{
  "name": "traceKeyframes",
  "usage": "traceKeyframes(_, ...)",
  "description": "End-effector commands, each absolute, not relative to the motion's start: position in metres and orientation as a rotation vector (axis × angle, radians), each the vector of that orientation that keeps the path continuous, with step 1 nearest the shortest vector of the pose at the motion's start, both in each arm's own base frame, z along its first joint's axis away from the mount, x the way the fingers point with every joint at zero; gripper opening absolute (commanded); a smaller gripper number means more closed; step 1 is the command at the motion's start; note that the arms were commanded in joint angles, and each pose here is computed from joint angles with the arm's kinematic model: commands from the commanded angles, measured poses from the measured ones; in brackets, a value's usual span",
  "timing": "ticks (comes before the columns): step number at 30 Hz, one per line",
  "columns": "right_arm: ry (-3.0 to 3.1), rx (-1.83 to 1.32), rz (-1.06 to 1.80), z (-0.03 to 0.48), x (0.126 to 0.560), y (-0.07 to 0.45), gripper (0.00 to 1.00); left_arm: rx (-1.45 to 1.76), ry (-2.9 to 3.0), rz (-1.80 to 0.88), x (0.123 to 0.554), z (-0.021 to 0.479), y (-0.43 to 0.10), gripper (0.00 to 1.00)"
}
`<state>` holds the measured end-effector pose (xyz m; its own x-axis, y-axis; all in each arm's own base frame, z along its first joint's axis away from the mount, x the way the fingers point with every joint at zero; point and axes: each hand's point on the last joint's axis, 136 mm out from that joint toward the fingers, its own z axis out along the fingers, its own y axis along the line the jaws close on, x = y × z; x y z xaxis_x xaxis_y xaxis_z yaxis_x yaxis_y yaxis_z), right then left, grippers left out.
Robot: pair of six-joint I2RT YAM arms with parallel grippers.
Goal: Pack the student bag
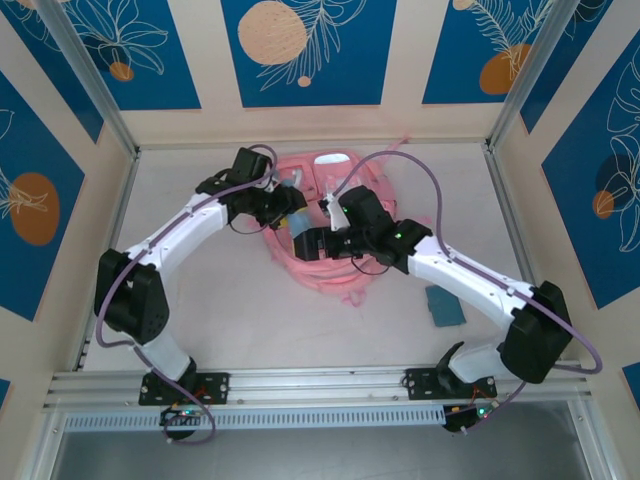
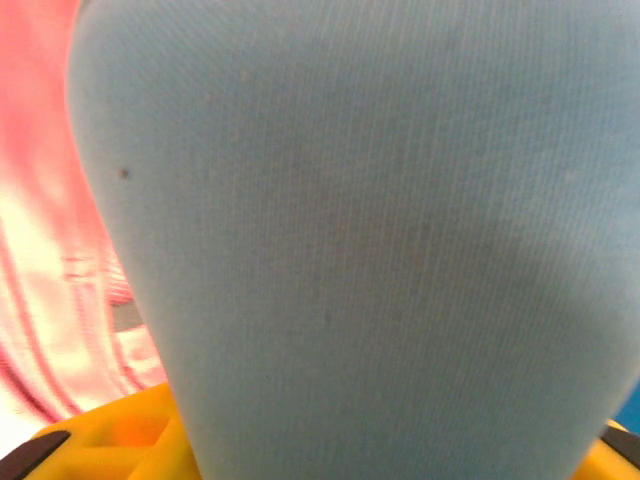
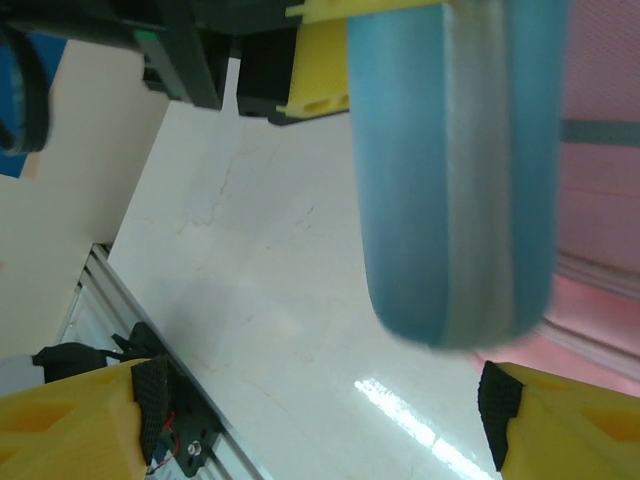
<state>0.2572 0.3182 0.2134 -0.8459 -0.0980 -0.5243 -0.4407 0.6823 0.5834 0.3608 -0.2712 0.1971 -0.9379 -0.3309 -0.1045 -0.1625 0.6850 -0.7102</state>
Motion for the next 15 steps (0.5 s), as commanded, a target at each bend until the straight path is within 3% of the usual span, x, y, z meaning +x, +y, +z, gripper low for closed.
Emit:
traceKeyframes(1,2.409,-0.444,0.991,0.214,0.272,0.326,0.83,-0.350,2.657,-1.188,0.359,0.214,-0.291,0.47)
traceKeyframes(6,2.427,-0.353,0.969,0.205,0.287,0.327,0.82,-0.344,2.681,-1.199,0.351,0.209,-0.292,0.47)
traceKeyframes(15,2.465,-0.170,0.682,0.180,0.307,0.288,0.85,-0.347,2.716,-1.111,0.344,0.197,-0.280,0.46)
